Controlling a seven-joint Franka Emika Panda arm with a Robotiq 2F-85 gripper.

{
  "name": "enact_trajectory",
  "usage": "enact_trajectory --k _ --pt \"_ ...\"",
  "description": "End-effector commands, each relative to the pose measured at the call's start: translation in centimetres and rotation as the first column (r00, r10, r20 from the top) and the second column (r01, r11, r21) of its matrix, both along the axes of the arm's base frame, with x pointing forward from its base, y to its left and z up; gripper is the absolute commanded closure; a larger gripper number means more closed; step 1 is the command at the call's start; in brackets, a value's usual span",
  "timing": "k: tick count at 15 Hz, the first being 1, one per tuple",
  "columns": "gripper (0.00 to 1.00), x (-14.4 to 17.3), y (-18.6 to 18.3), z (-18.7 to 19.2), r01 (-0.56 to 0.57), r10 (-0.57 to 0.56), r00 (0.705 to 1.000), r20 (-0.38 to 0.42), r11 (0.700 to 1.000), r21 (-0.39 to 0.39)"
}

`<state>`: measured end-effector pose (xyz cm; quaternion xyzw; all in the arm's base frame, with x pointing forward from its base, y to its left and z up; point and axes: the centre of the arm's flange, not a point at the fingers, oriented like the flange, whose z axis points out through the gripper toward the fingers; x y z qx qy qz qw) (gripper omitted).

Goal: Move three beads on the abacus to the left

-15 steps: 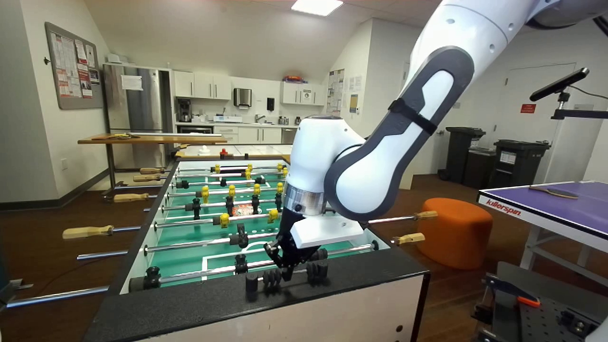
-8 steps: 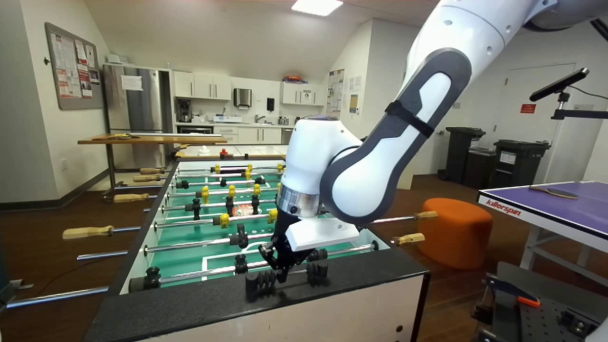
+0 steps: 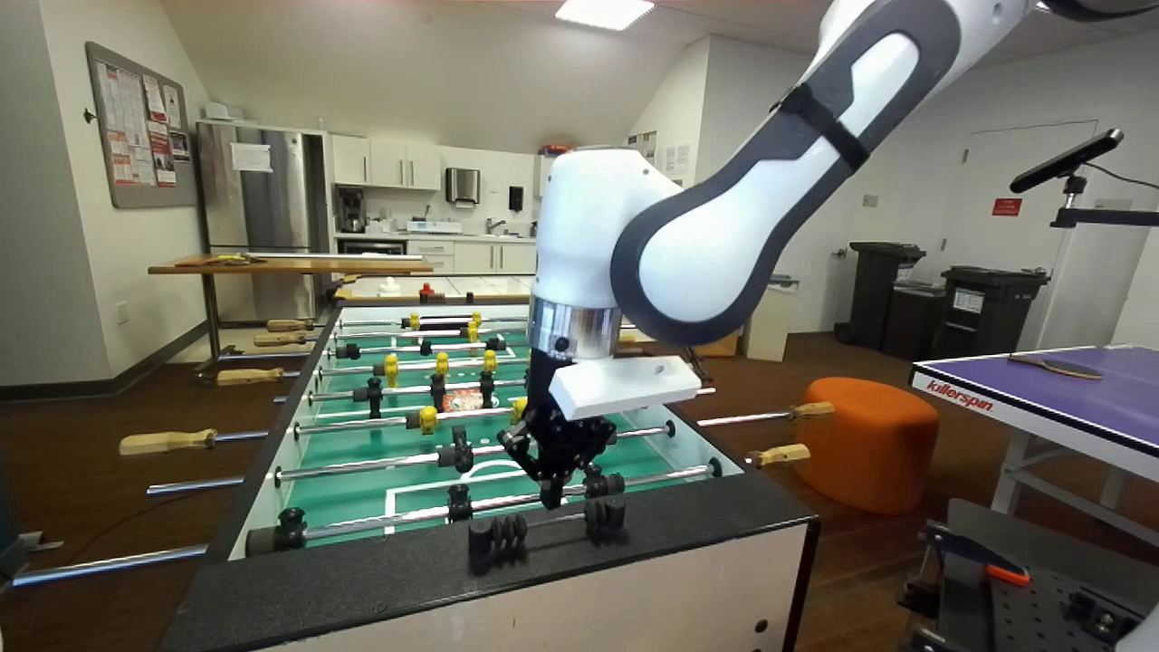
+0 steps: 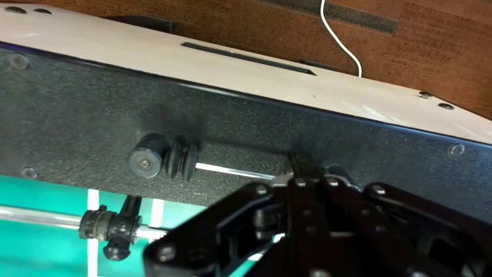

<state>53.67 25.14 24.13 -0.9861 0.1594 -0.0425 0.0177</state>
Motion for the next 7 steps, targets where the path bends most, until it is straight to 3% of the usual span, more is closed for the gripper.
enact_trajectory --k 1,7 --pt "1.00 -1.6 -0.9 4.3 -0.008 0.007 0.999 -0.043 1.000 -0.026" --pt "1.00 -2.4 -1.6 6.1 -0.015 0.014 0.998 -0.056 1.000 -0.014"
